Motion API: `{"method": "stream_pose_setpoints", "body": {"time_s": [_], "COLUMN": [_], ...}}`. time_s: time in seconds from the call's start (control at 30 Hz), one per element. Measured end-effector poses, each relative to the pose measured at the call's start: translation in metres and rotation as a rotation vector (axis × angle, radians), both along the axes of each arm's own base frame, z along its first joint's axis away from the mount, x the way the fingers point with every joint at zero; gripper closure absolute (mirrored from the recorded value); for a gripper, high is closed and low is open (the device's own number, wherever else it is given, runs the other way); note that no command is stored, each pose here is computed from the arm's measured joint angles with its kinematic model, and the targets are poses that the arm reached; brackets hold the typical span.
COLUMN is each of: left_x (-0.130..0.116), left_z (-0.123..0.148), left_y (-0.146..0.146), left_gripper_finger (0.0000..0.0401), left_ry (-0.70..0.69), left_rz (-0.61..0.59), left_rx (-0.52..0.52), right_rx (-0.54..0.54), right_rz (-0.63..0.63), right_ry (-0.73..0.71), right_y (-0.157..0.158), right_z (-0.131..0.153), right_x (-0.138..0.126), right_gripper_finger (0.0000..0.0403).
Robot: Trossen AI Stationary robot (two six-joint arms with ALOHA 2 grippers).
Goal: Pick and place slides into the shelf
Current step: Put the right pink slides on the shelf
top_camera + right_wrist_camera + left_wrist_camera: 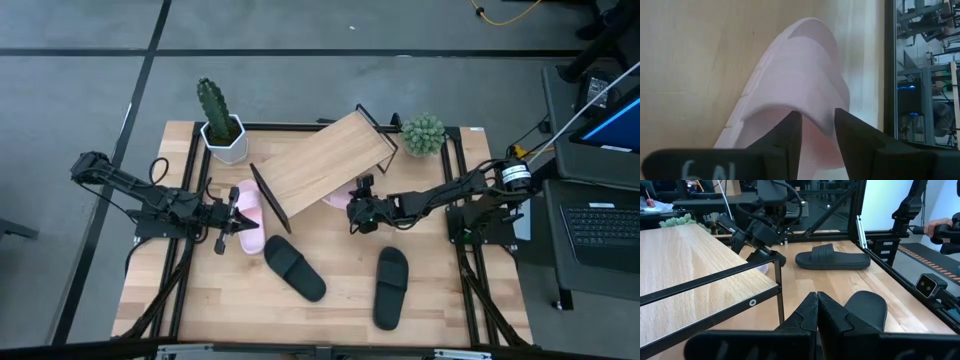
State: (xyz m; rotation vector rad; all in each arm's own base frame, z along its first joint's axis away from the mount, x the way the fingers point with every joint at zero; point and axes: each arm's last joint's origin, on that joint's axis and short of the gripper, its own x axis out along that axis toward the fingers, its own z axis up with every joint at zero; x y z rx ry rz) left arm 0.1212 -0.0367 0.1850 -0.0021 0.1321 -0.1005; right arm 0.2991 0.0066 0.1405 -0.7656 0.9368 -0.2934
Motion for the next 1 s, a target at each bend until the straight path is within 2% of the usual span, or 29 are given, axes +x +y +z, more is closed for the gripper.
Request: {"method": "stream_pose_setpoints", "body": {"time_s": [0.7,0.83,1.0], "left_x": [-0.0003,-0.0003,-0.0003], "left_z": [-0.0022,-0.0021,-0.0021], "left_y": [0.0001,0.0001,0.0001], "left_gripper_finger": [0.0401,0.0401,0.0401], "left_ry": [0.022,0.021,0.021], "left_rz": [0.000,0.000,0.000], "left_rx": [0.008,0.008,0.007], "right_rx": [0.005,0.005,0.005], "right_rz": [-0.001,0.000,-0.001], "right_ry": [-0.007,-0.007,-0.008], "right_y": [0.0001,0.0001,0.0001], "right_z": [0.0003,0.0003,0.0003], "right_x": [0.0004,0.0004,0.0004], "right_gripper_finger": [0.0290,0.0318,0.0373]}}
